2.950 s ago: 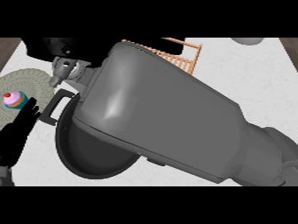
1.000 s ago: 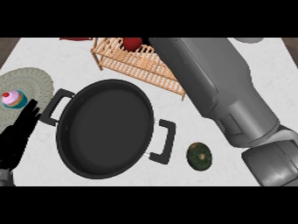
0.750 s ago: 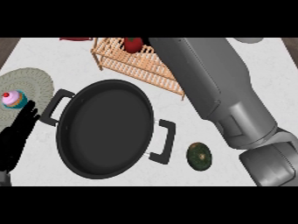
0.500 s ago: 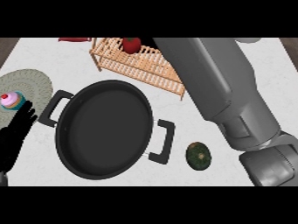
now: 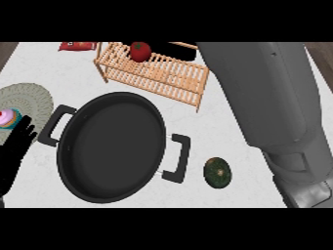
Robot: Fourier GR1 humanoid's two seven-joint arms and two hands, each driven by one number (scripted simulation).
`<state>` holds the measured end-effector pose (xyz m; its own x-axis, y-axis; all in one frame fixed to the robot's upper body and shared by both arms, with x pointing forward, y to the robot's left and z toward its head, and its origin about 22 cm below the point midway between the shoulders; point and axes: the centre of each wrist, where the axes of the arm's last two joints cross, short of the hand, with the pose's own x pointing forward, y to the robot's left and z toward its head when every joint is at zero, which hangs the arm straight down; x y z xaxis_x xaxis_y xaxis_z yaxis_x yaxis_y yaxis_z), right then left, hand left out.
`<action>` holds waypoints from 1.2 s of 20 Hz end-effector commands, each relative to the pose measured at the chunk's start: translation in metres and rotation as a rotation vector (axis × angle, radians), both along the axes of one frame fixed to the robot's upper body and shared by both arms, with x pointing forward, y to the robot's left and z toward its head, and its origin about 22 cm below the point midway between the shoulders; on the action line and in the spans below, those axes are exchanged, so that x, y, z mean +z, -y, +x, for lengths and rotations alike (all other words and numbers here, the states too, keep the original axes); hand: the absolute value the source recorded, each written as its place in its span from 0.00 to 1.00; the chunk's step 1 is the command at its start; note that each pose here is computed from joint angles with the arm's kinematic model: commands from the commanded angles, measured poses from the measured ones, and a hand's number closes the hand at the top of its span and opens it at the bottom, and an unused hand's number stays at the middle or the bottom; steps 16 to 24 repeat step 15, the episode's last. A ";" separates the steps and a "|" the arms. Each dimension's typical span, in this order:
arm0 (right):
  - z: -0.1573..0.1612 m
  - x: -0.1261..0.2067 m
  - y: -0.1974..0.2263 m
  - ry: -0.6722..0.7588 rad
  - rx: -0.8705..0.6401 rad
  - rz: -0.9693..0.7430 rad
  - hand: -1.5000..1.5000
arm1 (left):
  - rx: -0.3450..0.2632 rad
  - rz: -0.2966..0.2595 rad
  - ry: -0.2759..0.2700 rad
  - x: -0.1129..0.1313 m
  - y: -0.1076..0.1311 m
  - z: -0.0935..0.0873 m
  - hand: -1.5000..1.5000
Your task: Pick the tomato from the tray and place it in the tiered shelf
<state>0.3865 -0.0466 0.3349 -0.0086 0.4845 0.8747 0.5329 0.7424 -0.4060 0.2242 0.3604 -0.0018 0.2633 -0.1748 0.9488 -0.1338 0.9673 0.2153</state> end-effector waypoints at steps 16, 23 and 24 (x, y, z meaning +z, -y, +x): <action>-0.137 0.038 0.151 -0.009 -0.094 0.005 0.00 | 0.114 -0.001 -0.031 -0.016 -0.012 -0.029 0.50; -0.137 0.038 0.151 -0.009 -0.094 0.005 0.00 | 0.114 -0.001 -0.031 -0.016 -0.012 -0.029 0.50; -0.137 0.038 0.151 -0.009 -0.094 0.005 0.00 | 0.114 -0.001 -0.031 -0.016 -0.012 -0.029 0.50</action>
